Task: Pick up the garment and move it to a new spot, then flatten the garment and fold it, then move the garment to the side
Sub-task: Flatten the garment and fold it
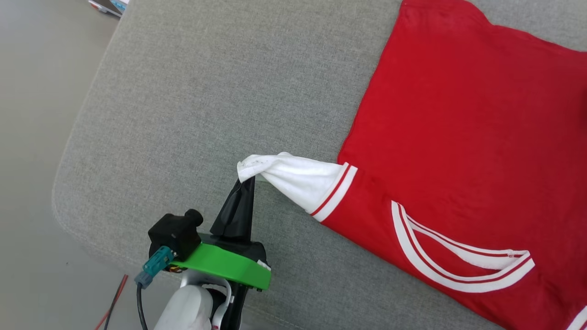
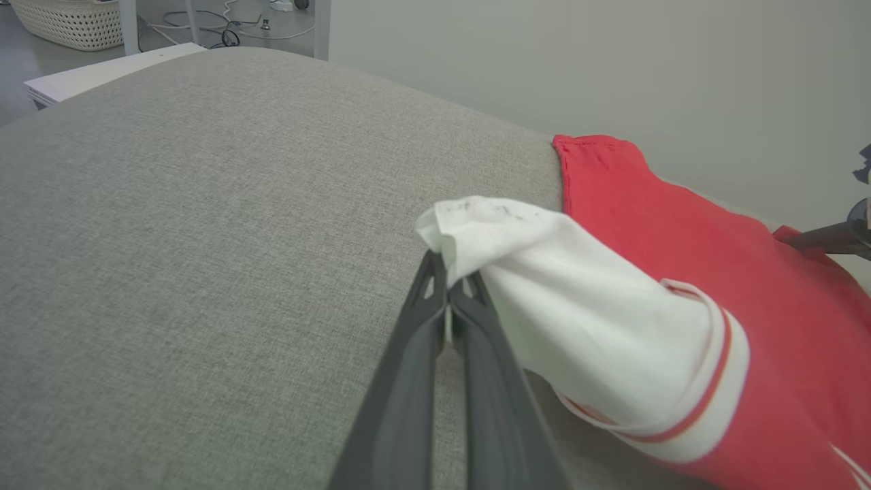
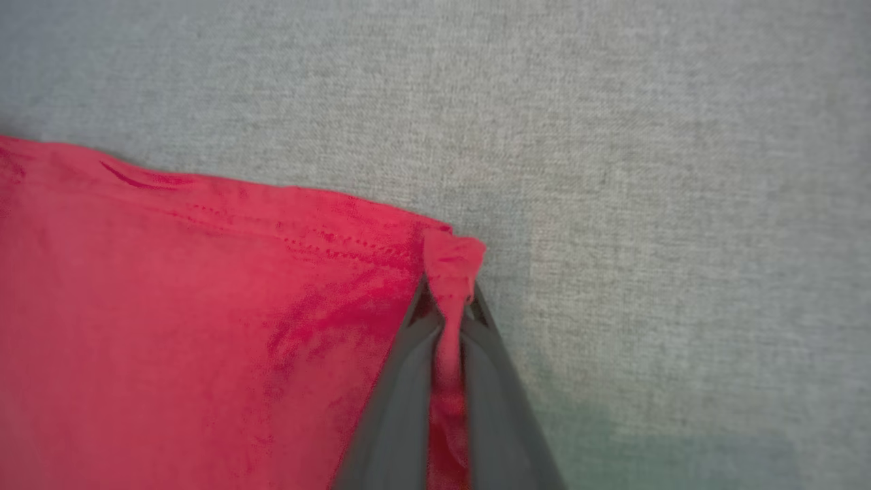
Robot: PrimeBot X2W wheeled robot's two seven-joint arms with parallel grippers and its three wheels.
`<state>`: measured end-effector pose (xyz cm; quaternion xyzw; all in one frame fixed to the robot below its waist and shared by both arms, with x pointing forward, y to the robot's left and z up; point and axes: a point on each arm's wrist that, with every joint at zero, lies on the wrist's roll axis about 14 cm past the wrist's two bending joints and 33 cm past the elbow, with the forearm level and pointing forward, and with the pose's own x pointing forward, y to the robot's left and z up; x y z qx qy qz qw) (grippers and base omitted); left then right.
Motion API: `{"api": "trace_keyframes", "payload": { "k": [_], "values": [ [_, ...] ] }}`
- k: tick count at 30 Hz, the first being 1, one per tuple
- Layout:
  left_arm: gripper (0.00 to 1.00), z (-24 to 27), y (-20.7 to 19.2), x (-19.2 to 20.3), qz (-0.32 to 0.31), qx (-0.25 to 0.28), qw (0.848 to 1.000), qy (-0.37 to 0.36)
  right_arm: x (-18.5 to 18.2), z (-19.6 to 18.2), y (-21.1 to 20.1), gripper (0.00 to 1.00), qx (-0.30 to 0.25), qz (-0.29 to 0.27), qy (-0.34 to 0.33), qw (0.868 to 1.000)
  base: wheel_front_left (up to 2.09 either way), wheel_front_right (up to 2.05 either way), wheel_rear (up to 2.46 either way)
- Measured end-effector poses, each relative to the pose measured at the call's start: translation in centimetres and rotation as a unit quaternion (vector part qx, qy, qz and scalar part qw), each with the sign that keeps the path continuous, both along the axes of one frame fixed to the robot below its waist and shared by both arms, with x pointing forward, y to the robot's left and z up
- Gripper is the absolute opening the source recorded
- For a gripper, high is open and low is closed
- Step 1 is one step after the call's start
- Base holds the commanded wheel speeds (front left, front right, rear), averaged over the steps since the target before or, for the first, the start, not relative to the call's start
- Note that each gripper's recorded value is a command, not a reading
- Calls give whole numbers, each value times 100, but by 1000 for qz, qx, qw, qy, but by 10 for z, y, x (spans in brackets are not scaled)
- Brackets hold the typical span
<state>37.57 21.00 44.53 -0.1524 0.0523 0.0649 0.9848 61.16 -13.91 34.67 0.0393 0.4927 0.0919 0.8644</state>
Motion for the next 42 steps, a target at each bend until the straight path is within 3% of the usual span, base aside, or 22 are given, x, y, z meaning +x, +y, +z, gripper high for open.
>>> {"api": "trace_keyframes", "payload": {
  "k": [9,17,23,30,35,42],
  "values": [
    [0,5,3,-19,4,-1,1000,-4,-22,33,-27,0,-30,-6,-17,999,0,0,0],
    [0,11,0,-36,0,0,1000,-2,-73,54,-95,0,-71,-39,-39,996,0,0,0],
    [0,9,-6,-41,-18,-2,1000,7,-140,45,-141,0,-56,-89,-42,994,0,0,0],
    [0,9,-22,-36,-54,-2,998,14,-245,27,-190,0,-30,-184,-36,982,0,0,0],
    [0,6,-35,-29,-80,-7,997,21,-310,17,-187,0,6,-250,-34,968,0,0,0],
    [0,3,-46,-19,-105,-4,994,27,-363,11,-167,0,28,-302,-13,953,0,0,0]
  ]
}}
